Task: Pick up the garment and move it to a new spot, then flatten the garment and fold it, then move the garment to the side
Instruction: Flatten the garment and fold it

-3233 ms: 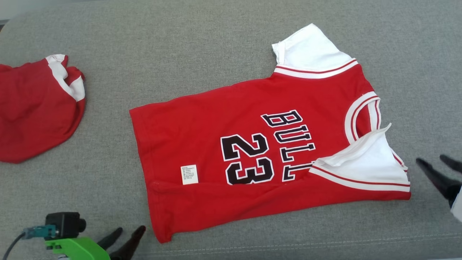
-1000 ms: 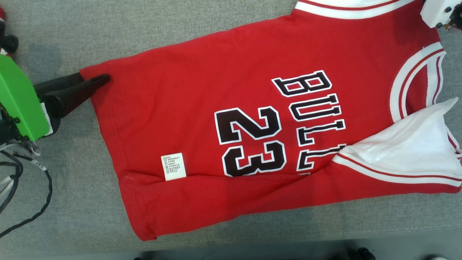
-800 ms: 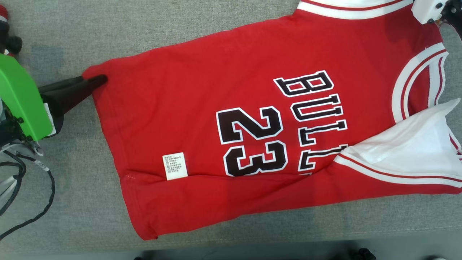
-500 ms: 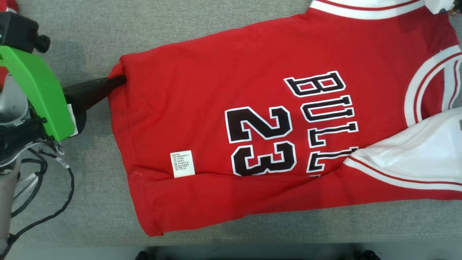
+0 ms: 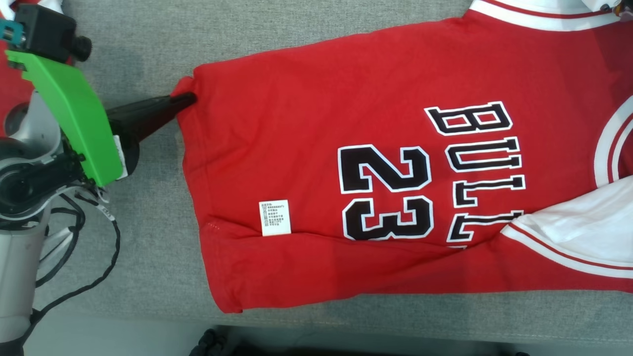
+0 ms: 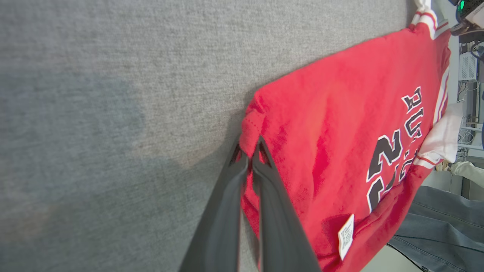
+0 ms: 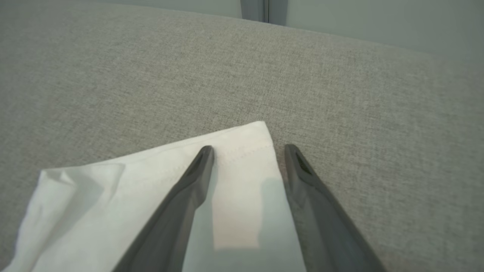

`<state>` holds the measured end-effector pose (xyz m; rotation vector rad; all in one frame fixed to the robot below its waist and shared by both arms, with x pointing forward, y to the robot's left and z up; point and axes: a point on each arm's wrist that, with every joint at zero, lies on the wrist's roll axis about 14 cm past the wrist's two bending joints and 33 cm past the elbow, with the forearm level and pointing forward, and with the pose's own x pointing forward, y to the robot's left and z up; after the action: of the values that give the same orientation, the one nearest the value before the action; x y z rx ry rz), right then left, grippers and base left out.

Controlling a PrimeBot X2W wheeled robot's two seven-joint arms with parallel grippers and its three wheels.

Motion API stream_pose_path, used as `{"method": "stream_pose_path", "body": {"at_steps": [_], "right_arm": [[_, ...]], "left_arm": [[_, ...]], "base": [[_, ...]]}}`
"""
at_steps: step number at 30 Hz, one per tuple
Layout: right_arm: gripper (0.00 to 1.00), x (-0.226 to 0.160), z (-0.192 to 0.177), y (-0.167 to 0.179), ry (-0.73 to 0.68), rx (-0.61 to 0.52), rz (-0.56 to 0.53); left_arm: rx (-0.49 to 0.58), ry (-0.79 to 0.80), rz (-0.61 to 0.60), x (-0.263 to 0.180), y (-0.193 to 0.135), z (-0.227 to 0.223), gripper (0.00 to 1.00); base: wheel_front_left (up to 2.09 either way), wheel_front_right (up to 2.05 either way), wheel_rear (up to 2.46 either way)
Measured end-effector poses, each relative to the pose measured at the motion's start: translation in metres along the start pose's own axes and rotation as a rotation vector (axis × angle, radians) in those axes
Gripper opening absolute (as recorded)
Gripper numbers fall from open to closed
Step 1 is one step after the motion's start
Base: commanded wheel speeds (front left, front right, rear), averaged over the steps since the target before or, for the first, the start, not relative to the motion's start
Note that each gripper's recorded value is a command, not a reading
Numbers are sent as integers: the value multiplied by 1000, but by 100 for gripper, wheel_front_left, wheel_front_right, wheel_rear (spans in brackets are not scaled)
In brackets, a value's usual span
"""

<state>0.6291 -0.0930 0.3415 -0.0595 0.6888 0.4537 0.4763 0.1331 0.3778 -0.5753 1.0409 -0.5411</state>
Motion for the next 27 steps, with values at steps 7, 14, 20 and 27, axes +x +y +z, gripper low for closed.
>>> {"method": "stream_pose_path", "body": {"at_steps": [7,14,20,27], "right_arm": [[0,4,3,6,16,-4,9],[0,3,7,5,5,-7,6],[0,-4,27,8,-96,25,15],[0,-29,41,0,-200,75,12]], "left_arm": [[6,-4,1,-3,-2,-1,0],[20,-41,9,-5,-1,6,0],[25,-101,30,-9,5,18,0],[41,-159,49,-17,3,25,0]], "base": [[0,0,0],[0,0,0],[0,0,0],[0,0,0]]}}
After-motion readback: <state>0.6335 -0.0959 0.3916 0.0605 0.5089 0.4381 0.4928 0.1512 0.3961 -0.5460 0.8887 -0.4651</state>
